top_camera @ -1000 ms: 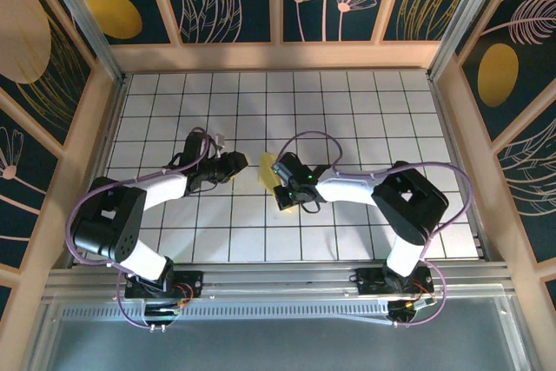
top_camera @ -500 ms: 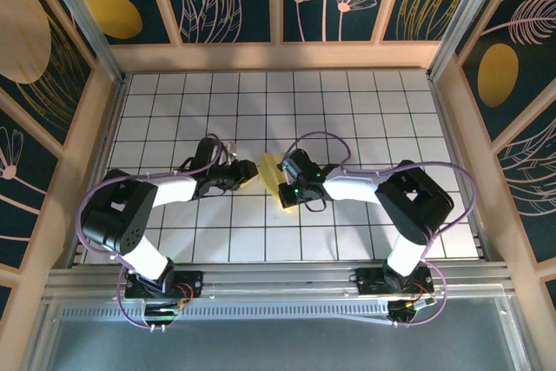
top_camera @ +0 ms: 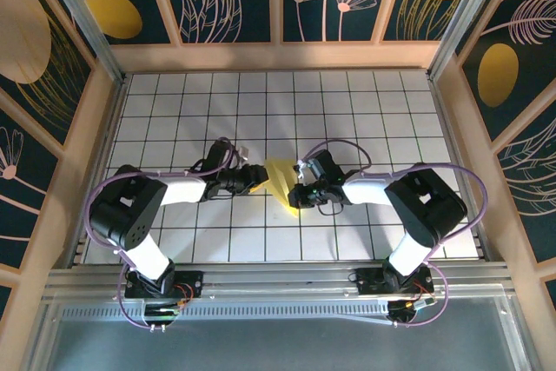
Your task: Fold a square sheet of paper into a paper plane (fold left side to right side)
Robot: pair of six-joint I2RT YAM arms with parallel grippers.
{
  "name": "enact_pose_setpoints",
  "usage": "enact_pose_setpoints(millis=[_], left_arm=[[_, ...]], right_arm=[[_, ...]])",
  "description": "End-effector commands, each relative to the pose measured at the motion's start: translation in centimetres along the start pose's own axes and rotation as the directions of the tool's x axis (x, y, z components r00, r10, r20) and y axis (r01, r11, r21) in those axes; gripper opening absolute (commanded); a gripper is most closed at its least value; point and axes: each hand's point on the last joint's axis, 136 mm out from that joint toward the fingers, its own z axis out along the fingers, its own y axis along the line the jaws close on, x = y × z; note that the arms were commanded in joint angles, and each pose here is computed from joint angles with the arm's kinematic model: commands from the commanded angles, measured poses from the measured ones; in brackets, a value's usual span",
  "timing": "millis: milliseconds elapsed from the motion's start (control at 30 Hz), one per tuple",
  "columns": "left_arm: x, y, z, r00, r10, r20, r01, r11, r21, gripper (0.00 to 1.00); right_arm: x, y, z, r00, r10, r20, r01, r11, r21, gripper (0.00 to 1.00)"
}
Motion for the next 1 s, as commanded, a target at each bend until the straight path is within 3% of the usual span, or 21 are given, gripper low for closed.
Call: enact_pose_setpoints(millis=[0,400,967], left_arm=[[-0.4,-2.3,0.8,1.000,0.022,-0.004,-0.021,0.999,0.050,0.40],[0.1,-1.5,4.2,0.997,0.045,-0.070,-0.048,0.998,-0.042,0.39],[-0.4,2.1,5.3,0.997,0.041,-0.066,-0.053,0.978,-0.200,0.41]], right_arm=[[1.5,-0.6,-0.2,0.998,0.038,-0.045,-0.038,0.999,-0.012,0.00],[1.7,-1.2,0.0,0.998,0.043,-0.052,-0.043,0.999,0.001,0.00],[0.2,0.0,-1.0,1.000,0.015,-0.018,-0.016,1.000,-0.027,0.20]])
